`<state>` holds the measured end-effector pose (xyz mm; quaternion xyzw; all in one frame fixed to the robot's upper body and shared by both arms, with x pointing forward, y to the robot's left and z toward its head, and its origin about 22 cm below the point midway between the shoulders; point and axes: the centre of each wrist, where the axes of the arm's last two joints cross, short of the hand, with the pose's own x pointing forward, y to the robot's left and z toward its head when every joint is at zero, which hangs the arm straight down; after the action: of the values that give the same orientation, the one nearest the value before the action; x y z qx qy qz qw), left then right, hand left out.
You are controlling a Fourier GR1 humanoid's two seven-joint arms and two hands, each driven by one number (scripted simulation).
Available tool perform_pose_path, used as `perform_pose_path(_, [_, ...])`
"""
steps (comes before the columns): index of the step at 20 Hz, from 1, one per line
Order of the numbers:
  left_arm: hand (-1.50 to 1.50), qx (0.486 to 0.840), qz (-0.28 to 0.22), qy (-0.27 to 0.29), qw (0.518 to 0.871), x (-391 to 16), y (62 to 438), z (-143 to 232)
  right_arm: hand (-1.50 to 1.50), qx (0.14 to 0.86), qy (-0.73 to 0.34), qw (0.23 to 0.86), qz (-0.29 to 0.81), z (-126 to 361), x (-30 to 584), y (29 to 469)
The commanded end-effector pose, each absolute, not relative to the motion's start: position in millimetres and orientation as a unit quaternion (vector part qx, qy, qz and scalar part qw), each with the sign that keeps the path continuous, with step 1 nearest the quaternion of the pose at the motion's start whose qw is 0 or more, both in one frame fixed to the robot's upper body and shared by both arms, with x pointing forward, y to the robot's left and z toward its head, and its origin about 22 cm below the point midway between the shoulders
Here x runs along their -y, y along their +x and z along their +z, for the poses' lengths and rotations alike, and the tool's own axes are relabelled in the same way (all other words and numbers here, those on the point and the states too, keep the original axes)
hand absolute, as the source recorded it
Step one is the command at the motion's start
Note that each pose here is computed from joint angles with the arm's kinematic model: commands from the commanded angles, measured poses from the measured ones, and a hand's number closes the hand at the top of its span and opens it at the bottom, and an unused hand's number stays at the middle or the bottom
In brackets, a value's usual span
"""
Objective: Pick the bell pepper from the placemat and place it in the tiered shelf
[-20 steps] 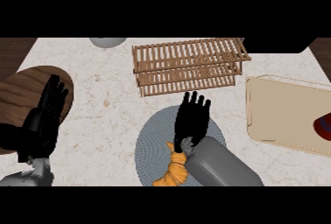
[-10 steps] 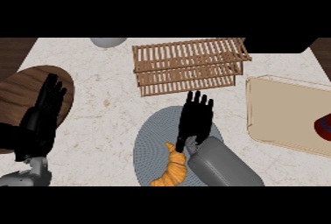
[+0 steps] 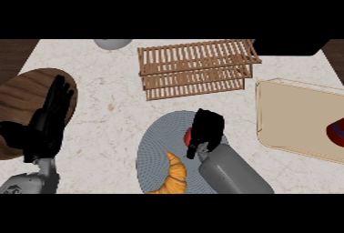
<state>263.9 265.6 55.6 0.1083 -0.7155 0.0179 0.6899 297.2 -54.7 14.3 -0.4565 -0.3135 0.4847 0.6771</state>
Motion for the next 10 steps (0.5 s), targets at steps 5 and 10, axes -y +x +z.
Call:
perform_pose_path(5, [0.0, 0.715, 0.023, 0.108, 0.691, -261, 267, 62, 1.5, 0.285, -0.516, 0.616, 0.522, -11, 48, 288])
perform_pose_path(10, [0.0, 0.715, 0.01, 0.1, 0.692, -270, 261, 48, 1.5, 0.391, -0.387, 0.617, 0.563, 11, 17, 261])
